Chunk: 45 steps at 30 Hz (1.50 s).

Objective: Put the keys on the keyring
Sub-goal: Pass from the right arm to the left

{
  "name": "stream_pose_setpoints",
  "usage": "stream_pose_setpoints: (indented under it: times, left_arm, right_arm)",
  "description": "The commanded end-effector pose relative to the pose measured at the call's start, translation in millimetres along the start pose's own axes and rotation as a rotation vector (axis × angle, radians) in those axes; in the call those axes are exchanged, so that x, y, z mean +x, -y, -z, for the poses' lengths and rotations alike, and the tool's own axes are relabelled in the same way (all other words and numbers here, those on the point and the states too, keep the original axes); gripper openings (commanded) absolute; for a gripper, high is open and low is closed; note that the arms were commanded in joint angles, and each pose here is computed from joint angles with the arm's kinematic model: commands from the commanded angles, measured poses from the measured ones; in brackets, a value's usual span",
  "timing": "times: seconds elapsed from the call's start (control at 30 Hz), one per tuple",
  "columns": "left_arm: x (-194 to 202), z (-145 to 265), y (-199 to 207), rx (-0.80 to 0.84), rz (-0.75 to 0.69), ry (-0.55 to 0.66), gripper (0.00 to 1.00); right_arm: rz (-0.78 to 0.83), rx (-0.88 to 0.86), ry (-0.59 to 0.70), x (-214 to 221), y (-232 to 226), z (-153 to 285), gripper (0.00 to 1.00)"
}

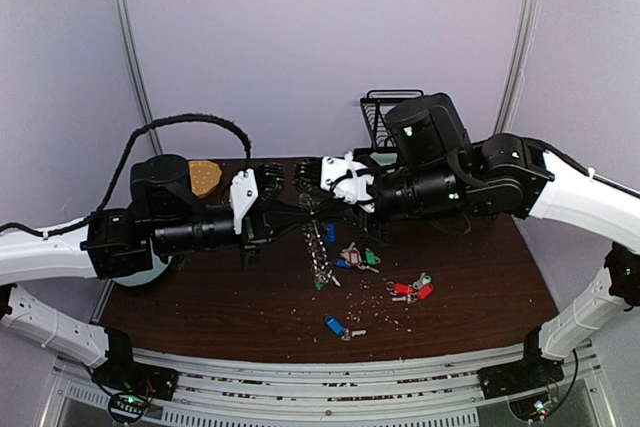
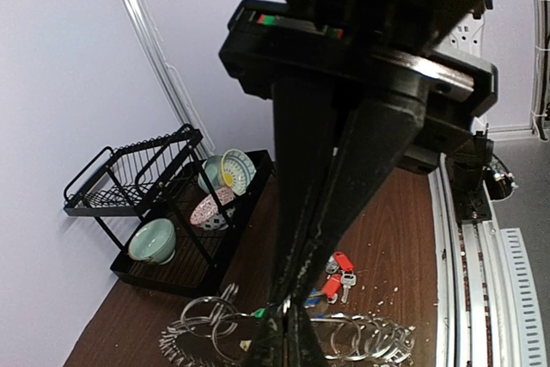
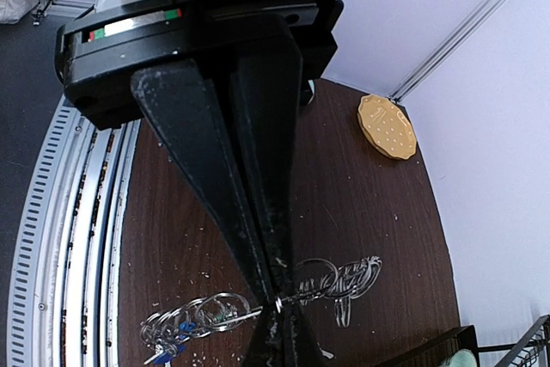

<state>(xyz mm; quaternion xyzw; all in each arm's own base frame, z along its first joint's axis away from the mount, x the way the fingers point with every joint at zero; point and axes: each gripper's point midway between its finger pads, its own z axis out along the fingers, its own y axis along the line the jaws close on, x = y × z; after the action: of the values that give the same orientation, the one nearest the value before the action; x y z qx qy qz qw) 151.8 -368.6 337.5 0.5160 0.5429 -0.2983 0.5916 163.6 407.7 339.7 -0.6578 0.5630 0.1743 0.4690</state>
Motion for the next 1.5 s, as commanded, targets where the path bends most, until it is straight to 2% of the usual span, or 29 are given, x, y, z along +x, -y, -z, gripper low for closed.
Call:
stream_pose_setpoints:
  times: [0.0,0.17,0.2,0.23,0.5,0.6,0.7,0.77,0.9,1.1,1.13,1.23,1.33,1.47]
  left_arm:
    - [-10.1,-1.0,-9.5,-0.033,-0.028,0.02,0.0]
    - [0.6,-4.7,-15.3,-0.073,-0.045,-0.023,0.01]
    - [3.4,-5.6,-17.4,-0.085,-0.045,-0.036,0.11]
    - [4.8,-6.3,-18.3,-0.09,-0.045,-0.046,0.16]
    - [-3.2,-1.1,-14.3,-0.07,-0.066,-0.001,0.07]
    - [-10.7,2.2,-8.3,-0.041,-0.065,0.05,0.16]
    - [-15.6,2.3,-5.5,-0.022,-0.063,0.071,0.19]
    - [-19.2,2.6,-3.8,-0.014,-0.066,0.088,0.16]
    - [-21.5,1.5,-2.4,-0.005,-0.072,0.1,0.01]
    - [-23.9,2.2,2.7,0.015,-0.079,0.117,0.0]
    - [-25.0,3.3,3.0,0.011,-0.076,0.13,0.0]
    - [-30.9,12.3,3.2,-0.008,-0.068,0.206,0.0]
    - [-32.0,16.6,2.6,-0.026,-0.067,0.25,0.0]
    - [-36.3,19.9,3.9,-0.027,-0.077,0.292,0.0]
  right_arm:
    - [0.013,0.013,0.065,-20.2,4.6,8.7,0.0]
    - [0.012,0.014,0.076,-21.9,4.4,9.8,0.0]
    - [0.011,0.015,0.073,-21.5,4.9,9.4,0.0]
    - [0.011,0.015,0.072,-21.7,4.7,9.2,0.0]
    - [0.013,0.009,0.071,-21.1,3.7,6.1,0.0]
    - [0.012,0.009,0.063,-19.4,3.7,4.5,0.0]
    - [0.01,0.01,0.062,-19.3,4.1,4.9,0.0]
    - [0.011,0.009,0.061,-19.3,3.6,4.5,0.0]
    - [0.01,0.006,0.065,-19.7,3.2,4.7,0.0]
    - [0.0,-0.005,0.053,-15.9,0.7,1.0,0.0]
    - [-0.013,-0.003,0.056,-15.6,2.1,0.4,0.03]
    - [-0.077,-0.019,0.117,-14.6,9.9,5.3,0.21]
    - [-0.152,-0.087,0.246,-16.4,15.8,17.9,0.31]
    - [-0.191,-0.172,0.302,-14.8,3.4,17.4,0.31]
